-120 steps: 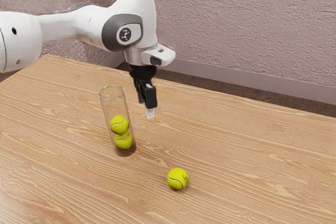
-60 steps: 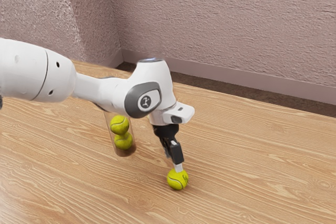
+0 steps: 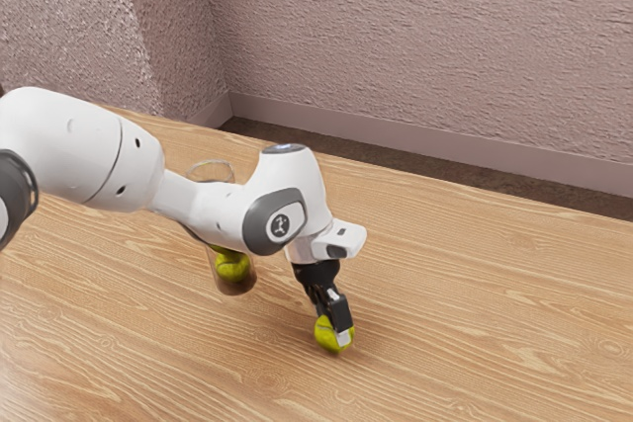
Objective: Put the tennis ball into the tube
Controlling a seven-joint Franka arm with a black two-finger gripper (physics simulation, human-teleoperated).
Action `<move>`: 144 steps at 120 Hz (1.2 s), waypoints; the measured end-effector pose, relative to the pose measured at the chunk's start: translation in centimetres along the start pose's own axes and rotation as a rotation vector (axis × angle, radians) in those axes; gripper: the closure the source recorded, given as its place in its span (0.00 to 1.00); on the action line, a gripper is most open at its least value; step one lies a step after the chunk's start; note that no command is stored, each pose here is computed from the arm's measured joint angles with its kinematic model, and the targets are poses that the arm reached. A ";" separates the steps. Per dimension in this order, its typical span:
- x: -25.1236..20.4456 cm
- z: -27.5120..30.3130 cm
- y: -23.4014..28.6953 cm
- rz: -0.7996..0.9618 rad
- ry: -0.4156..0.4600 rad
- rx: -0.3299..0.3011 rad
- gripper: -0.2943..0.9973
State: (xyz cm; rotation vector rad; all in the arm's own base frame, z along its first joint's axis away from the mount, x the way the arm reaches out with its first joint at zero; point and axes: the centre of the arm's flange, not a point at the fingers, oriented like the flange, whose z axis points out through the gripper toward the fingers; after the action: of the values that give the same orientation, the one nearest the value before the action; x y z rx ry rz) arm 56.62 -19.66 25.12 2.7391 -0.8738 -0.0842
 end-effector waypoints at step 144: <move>-6.7 -31.6 -10.4 -0.132 0.094 0.369 0.43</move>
State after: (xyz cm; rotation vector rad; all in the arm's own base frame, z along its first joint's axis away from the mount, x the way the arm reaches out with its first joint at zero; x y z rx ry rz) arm 61.20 -0.27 52.56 3.1097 -0.7444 0.1996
